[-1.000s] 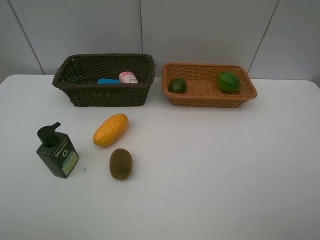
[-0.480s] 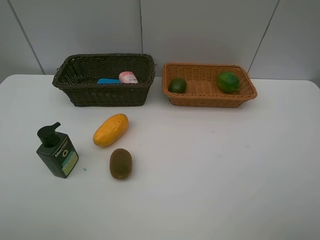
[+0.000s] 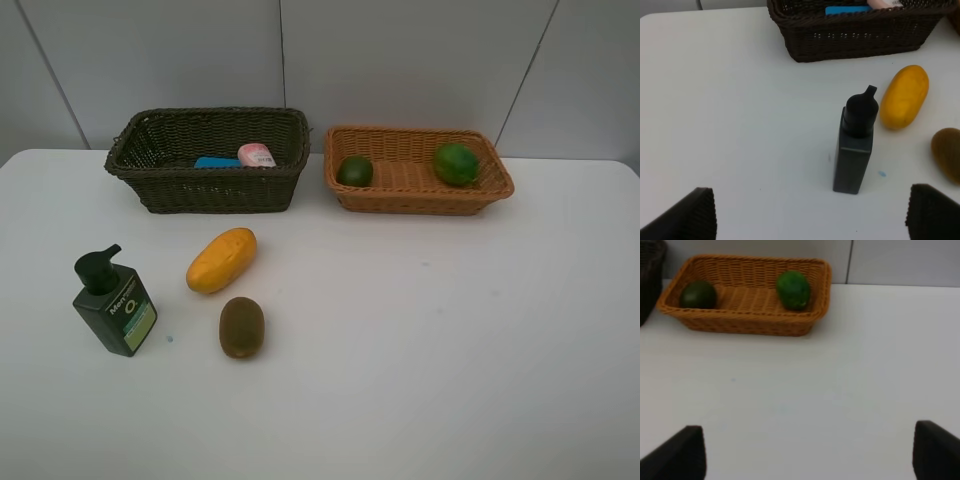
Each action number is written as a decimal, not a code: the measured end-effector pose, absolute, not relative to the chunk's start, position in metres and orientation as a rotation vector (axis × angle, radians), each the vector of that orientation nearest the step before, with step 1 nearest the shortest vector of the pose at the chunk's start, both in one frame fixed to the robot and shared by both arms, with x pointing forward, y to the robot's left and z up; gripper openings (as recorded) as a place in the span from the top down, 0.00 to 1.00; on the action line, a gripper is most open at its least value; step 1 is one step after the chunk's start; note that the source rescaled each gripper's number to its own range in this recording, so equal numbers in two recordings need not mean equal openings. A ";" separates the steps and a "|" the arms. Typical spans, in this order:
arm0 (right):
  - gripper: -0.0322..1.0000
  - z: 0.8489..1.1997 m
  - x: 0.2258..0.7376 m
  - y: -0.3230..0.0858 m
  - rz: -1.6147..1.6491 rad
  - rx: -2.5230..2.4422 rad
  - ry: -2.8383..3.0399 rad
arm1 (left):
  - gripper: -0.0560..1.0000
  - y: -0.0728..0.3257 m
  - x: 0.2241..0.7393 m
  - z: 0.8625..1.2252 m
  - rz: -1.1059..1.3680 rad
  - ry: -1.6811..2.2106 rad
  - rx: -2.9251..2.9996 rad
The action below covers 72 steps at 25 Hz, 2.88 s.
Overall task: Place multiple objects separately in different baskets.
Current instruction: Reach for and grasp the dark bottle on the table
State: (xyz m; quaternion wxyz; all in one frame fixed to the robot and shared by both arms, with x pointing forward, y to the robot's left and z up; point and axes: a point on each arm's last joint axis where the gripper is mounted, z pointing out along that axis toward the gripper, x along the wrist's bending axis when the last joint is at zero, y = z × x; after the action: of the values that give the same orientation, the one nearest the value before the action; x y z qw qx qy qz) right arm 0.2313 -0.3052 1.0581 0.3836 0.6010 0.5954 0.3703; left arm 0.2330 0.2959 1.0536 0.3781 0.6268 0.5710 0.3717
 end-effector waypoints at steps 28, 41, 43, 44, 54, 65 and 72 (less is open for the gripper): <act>0.00 1.058 0.231 -0.304 0.864 1.611 1.395 | 0.00 0.296 0.233 1.054 0.950 1.459 1.602; 0.00 1.058 0.231 -0.304 0.863 1.613 1.393 | 0.00 0.296 0.233 1.054 0.950 1.459 1.602; 0.00 1.058 0.231 -0.304 0.863 1.613 1.393 | 0.00 0.296 0.233 1.054 0.950 1.459 1.602; 0.00 1.058 0.231 -0.304 0.863 1.613 1.393 | 0.00 0.296 0.233 1.054 0.950 1.459 1.602; 0.00 1.058 0.231 -0.304 0.863 1.614 1.393 | 0.00 0.296 0.245 1.085 0.922 1.482 1.619; 0.00 1.058 0.231 -0.304 0.863 1.614 1.393 | 0.00 0.296 0.345 1.112 0.727 1.629 1.851; 0.00 1.058 0.231 -0.304 0.863 1.614 1.393 | 0.00 0.295 0.390 1.089 0.578 1.683 1.969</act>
State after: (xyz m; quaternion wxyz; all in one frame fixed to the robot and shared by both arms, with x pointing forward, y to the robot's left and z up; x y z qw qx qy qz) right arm 0.2306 -0.3044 1.0581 0.4086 0.6404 0.5527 0.3426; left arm 0.3896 0.2945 1.0888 0.2416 0.7200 0.6153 0.2113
